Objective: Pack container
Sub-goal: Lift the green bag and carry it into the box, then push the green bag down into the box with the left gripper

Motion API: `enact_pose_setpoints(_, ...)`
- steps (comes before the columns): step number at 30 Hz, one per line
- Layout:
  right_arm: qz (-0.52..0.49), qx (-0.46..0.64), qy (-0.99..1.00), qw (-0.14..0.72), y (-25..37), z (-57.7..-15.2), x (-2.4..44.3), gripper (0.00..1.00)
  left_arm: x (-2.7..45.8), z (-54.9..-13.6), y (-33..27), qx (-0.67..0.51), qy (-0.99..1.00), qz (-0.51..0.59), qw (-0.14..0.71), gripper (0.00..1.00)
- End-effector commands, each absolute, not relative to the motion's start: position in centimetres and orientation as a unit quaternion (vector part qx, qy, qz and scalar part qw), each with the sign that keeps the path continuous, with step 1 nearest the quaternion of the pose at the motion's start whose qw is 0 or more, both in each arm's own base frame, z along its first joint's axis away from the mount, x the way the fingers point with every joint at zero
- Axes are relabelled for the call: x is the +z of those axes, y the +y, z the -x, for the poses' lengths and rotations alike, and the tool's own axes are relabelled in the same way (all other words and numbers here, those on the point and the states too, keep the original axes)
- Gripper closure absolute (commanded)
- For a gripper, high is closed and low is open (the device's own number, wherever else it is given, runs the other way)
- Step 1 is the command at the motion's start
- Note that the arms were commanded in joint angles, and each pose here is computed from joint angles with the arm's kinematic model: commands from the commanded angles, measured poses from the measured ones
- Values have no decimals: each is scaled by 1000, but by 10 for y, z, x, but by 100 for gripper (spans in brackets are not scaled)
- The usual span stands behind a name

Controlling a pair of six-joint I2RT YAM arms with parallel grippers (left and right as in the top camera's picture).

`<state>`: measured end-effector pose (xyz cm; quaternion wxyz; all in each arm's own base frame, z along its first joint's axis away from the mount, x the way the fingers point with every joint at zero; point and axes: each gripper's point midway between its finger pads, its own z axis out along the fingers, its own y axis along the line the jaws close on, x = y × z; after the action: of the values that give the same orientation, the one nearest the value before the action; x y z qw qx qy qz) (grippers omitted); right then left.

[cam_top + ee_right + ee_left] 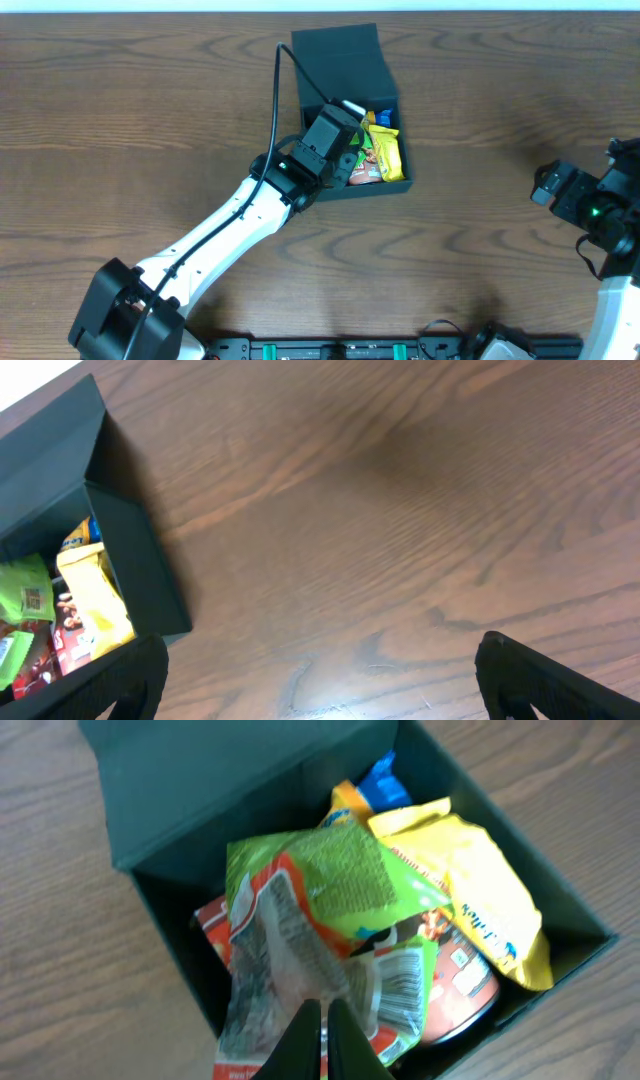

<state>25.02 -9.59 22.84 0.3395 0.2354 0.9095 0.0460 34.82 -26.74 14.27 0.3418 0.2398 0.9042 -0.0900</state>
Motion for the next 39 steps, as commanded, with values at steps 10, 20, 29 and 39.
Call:
enact_pose_setpoints(10, -233, 45, 909, 342, -98, -250, 229, 1, 63, -345, -283, -61, 926, -261, 267, 94)
enact_pose_setpoints(20, -233, 45, 909, 342, -98, -250, 229, 1, 178, -352, -268, -41, 880, -246, 404, 94)
enact_pose_setpoints(29, -233, 45, 909, 342, -98, -250, 229, 1, 110, -336, -251, -14, 916, -254, 310, 94)
enact_pose_setpoints(39, -233, 45, 909, 342, -98, -250, 229, 1, 61, -309, -257, -49, 927, -243, 281, 94)
